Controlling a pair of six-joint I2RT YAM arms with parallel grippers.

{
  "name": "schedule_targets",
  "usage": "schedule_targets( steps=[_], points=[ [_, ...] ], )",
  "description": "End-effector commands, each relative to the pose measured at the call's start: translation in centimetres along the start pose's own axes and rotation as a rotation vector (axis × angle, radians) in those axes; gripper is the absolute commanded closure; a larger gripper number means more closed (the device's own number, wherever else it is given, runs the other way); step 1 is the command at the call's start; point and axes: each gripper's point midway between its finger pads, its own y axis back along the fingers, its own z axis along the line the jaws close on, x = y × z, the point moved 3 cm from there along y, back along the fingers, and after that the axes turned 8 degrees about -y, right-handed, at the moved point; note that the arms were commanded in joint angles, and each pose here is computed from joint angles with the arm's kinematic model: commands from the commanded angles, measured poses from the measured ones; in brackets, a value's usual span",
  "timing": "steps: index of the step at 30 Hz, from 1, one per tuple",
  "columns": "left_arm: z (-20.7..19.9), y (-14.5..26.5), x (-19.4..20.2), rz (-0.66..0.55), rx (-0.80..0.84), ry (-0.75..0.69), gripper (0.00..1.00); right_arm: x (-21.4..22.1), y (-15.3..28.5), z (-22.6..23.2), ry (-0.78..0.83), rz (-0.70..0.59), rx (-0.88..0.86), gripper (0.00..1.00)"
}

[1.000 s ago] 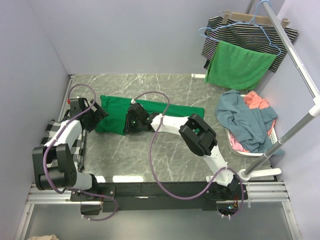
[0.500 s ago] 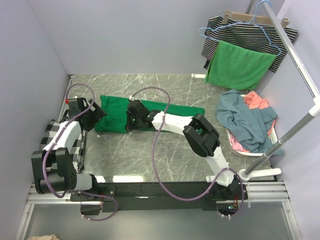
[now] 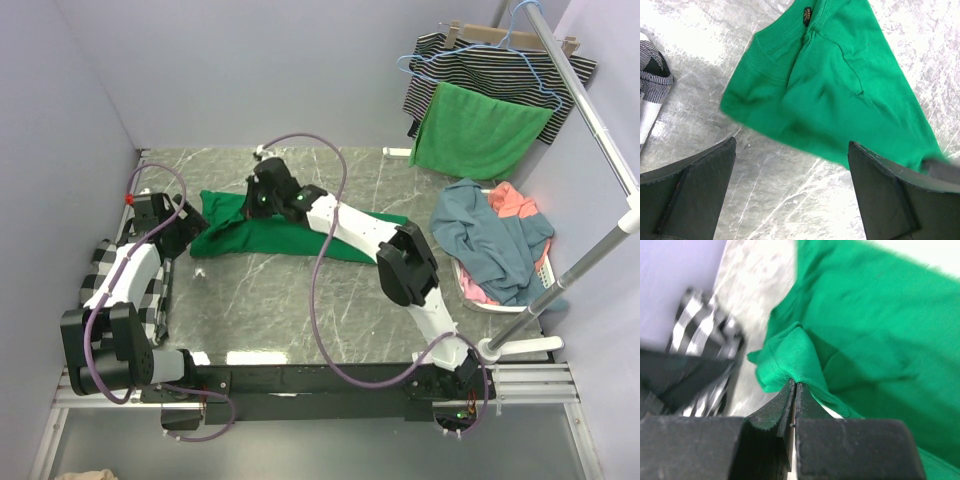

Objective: Fold and stack the t-shirts
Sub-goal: Fold the other side of the tshirt into a rectangle

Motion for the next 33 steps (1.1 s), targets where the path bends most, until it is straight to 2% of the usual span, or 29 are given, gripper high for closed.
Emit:
schedule_targets(
  steps=[1,2,3,4,5,6,10,16,17,20,24,28,33],
  points=[
    [-1.2,0.9,-2.0,-0.055,0.036,0.001,0.01,-2.8,-1.6,-2.7,-0.025,-0.032,0.055,0.97],
    [-1.1,0.9,-1.9,-0.054,0.035,0.0,0.01,-3.0,-2.3,-4.0,-0.041,-0.03,0.074,0.94],
    [-1.1,0.7,-1.8,-0.05,0.034,-0.001,0.02,-3.5,-2.6,-4.3,-0.062,-0.035,0.071,0.82],
    [-1.1,0.7,-1.8,-0.048,0.036,-0.002,0.02,-3.7,-2.8,-4.8,-0.076,-0.032,0.076,0.74],
    [-1.0,0.7,-1.7,-0.045,0.033,-0.002,0.02,-3.8,-3.5,-6.3,-0.097,-0.03,0.098,0.57],
    [-1.0,0.7,-1.6,-0.043,0.032,-0.002,0.02,-3.9,-3.7,-6.8,-0.116,-0.032,0.106,0.53],
    [-1.0,0.9,-1.7,-0.052,0.033,-0.008,0.02,-4.8,-3.5,-10.4,-0.135,-0.074,0.192,0.48],
    [-2.2,1.2,-2.1,-0.063,0.103,-0.022,0.02,-6.5,1.4,-13.0,-0.103,-0.168,0.283,0.41],
    [-3.0,1.2,-2.1,-0.054,0.161,-0.024,0.02,-7.3,2.4,-12.4,-0.097,-0.182,0.272,0.4],
    [-5.3,0.8,-2.2,-0.036,0.305,-0.054,0.03,-7.1,3.9,-12.5,-0.075,-0.155,0.266,0.4],
    [-8.7,-0.8,-0.6,0.105,0.505,-0.097,0.06,-4.8,5.2,-13.4,-0.055,-0.082,0.287,0.4],
    [-10.8,-2.9,-0.1,0.172,0.579,-0.118,0.08,-3.4,6.9,-14.4,-0.047,-0.045,0.31,0.4],
    [-12.5,-5.5,0.1,0.168,0.599,-0.109,0.1,-1.8,8.2,-16.2,-0.059,-0.016,0.34,0.4]
  ],
)
